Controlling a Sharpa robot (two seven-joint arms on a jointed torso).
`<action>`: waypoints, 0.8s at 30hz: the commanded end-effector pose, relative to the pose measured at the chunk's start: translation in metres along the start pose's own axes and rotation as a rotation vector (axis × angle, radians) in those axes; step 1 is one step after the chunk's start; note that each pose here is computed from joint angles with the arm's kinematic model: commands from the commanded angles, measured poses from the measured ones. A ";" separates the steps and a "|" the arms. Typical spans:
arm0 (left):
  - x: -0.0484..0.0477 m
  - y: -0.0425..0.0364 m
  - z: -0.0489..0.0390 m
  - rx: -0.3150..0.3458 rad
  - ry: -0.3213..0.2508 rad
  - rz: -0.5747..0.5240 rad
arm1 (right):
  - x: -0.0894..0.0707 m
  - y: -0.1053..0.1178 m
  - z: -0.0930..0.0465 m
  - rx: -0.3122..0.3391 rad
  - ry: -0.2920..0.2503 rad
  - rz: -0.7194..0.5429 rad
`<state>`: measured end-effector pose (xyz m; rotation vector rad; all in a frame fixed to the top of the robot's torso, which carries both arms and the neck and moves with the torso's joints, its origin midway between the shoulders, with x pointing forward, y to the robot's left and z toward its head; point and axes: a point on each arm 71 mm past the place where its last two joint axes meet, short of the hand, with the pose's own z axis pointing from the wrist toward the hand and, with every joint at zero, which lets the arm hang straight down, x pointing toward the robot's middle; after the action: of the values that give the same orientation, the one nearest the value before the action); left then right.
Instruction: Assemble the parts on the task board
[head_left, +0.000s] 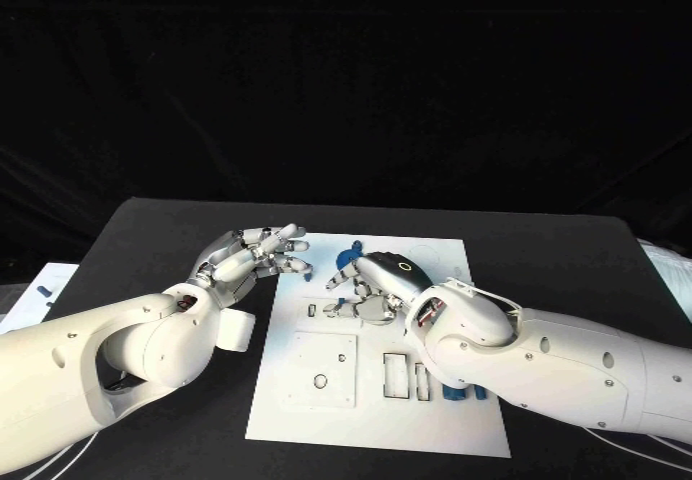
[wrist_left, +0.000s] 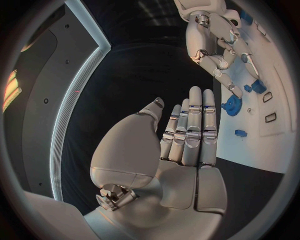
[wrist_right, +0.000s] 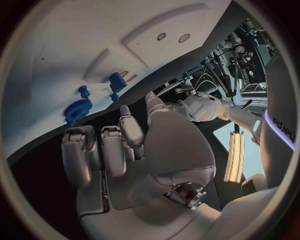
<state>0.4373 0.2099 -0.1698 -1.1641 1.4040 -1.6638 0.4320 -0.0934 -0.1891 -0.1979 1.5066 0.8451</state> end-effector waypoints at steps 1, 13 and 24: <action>0.0010 0.0029 0.0009 -0.039 0.016 0.010 | -0.012 0.006 -0.006 -0.126 -0.022 0.107; -0.0089 0.0232 0.0091 -0.351 0.054 0.337 | -0.093 -0.055 -0.035 0.035 -0.175 0.390; -0.0092 0.0063 0.0387 -0.594 0.183 0.873 | -0.128 -0.090 -0.054 0.154 -0.240 0.422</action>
<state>0.4773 0.1979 -0.1691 -0.7262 2.0227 -1.0405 0.4622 -0.2354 -0.1116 0.2799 1.3977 1.0041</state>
